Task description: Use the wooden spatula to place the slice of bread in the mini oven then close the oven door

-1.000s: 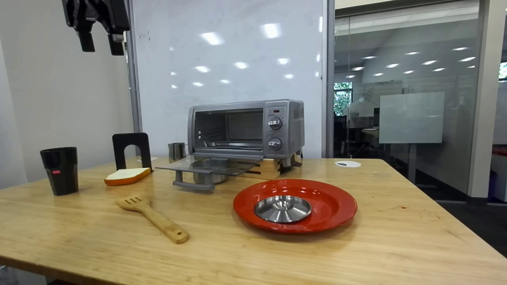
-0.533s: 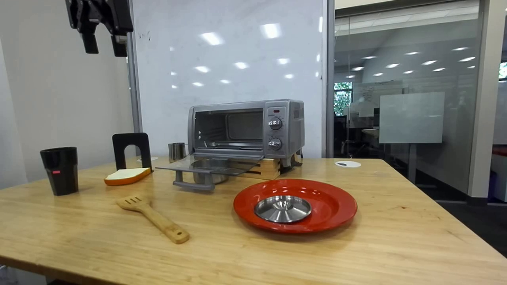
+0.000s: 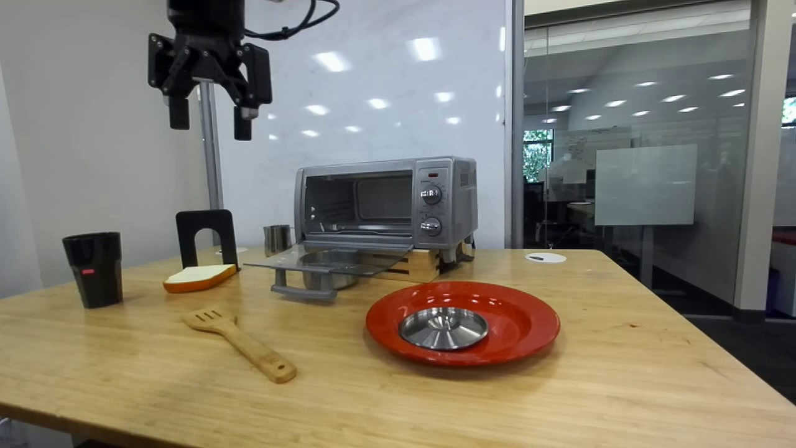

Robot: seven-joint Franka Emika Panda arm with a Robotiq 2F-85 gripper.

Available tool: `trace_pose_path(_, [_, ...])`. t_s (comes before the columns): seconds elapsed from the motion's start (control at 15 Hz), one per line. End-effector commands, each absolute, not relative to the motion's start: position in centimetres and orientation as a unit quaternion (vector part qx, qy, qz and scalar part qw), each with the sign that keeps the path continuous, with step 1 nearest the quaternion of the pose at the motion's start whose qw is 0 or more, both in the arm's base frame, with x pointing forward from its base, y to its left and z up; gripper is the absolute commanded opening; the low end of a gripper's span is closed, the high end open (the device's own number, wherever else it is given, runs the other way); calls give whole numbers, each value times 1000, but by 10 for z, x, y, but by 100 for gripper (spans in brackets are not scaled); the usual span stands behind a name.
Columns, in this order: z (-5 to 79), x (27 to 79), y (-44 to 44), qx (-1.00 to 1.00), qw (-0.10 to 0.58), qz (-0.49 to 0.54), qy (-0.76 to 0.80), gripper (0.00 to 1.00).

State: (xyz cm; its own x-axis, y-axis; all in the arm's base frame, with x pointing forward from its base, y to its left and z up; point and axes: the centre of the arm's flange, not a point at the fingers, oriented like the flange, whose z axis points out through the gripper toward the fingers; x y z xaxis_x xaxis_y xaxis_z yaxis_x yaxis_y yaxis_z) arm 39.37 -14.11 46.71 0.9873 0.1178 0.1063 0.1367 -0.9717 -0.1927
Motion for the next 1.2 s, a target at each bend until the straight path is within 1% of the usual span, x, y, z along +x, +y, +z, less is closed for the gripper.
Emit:
trace_pose_path(0.0, [430, 431, -170, -989, 62, 15, -132, 100])
trace_pose_path(0.4, [383, 427, -161, -963, -23, 90, -253, 100])
trace_pose_path(0.53, [378, 426, -153, -953, -53, 89, -284, 100])
trace_pose_path(0.6, [385, 430, -154, -962, -27, 95, -255, 100])
trace_pose_path(0.8, [383, 431, -148, -956, -43, 96, -272, 100])
trace_pose_path(1.0, [383, 432, -148, -956, -44, 95, -274, 100])
trace_pose_path(1.13, [380, 421, -151, -944, -39, 103, -310, 100])
